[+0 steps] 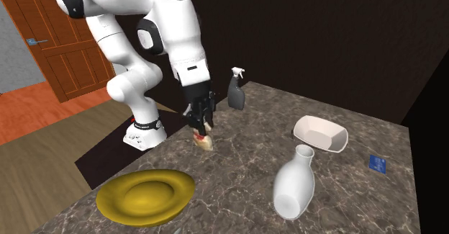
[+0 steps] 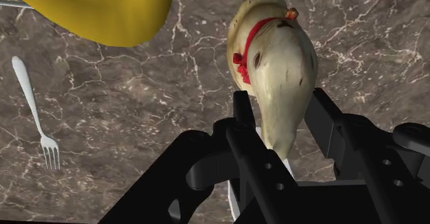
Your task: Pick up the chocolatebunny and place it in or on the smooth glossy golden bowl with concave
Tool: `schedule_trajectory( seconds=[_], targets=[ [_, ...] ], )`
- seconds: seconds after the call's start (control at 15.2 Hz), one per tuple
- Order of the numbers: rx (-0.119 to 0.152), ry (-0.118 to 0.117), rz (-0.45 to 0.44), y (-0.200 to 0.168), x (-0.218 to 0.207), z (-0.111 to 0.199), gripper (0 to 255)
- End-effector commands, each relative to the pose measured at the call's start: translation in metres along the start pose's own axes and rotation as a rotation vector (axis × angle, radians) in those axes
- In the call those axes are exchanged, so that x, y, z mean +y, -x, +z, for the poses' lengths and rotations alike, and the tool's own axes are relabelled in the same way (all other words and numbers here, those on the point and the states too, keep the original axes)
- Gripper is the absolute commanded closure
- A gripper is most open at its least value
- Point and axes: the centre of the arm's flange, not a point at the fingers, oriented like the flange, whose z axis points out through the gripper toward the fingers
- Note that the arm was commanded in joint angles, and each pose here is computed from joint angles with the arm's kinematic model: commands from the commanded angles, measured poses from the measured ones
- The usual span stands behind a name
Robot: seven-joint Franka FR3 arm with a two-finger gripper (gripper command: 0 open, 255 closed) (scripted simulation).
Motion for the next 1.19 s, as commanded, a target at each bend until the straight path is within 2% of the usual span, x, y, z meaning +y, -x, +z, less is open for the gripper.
schedule_trajectory(
  seconds=[0.0,0.86,1.12],
  targets=[
    [0.0,0.0,-0.001,0.012,0.022,-0.005,255],
    [0.0,0.0,-0.001,0.101,0.17,-0.038,255],
    [0.0,0.0,-0.001,0.105,0.17,-0.017,255]
  ],
)
